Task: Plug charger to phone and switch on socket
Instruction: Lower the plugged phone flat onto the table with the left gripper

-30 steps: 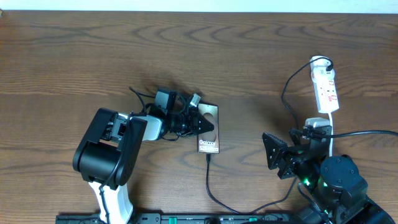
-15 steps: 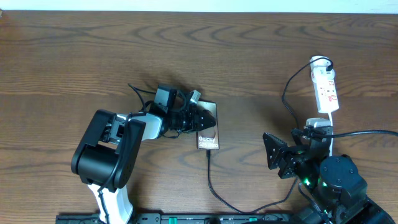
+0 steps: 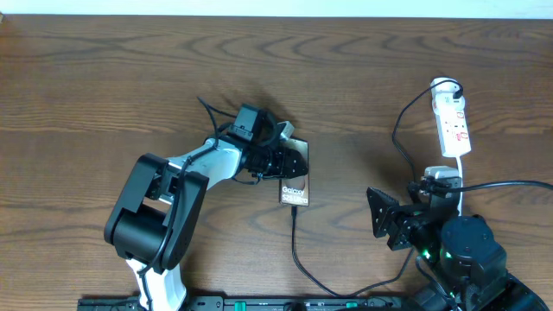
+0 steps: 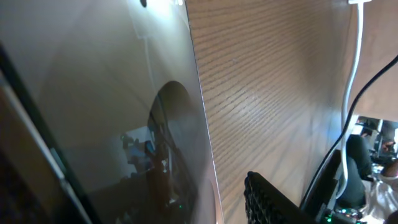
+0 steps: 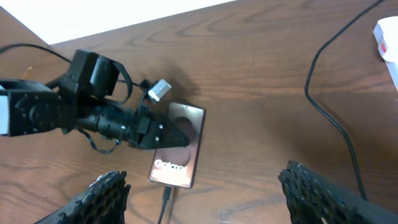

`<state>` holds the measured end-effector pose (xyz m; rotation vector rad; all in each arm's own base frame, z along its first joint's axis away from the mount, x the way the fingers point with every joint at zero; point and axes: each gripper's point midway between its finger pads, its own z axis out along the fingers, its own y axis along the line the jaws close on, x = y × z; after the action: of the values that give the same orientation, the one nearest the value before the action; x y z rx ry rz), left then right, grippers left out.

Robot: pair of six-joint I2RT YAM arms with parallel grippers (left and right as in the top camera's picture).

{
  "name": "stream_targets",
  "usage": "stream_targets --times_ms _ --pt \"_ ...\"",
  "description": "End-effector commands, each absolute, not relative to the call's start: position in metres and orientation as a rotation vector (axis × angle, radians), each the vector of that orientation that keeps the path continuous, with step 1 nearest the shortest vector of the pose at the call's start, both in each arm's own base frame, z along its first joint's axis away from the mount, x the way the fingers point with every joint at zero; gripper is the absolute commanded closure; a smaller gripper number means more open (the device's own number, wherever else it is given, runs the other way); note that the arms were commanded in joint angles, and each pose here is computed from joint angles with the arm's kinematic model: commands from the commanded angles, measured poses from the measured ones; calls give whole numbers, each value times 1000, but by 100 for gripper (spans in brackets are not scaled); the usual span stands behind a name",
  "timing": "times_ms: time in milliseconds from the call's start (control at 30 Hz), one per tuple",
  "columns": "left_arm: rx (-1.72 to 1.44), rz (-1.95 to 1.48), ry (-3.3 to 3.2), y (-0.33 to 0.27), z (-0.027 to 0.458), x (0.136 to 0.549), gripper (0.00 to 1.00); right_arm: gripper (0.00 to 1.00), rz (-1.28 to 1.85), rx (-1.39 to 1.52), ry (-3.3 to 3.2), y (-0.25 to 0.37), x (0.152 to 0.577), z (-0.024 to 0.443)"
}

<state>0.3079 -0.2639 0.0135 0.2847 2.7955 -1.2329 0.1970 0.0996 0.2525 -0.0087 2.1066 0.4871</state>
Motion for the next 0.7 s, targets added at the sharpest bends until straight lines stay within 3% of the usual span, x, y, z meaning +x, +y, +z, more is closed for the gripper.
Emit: stream_targets --times_ms 0,667 --pt "249 -978 2872 -234 -19 313 48 21 471 16 2100 94 196 256" --pt "147 -602 2987 -185 -26 323 30 18 464 18 2105 93 196 255"
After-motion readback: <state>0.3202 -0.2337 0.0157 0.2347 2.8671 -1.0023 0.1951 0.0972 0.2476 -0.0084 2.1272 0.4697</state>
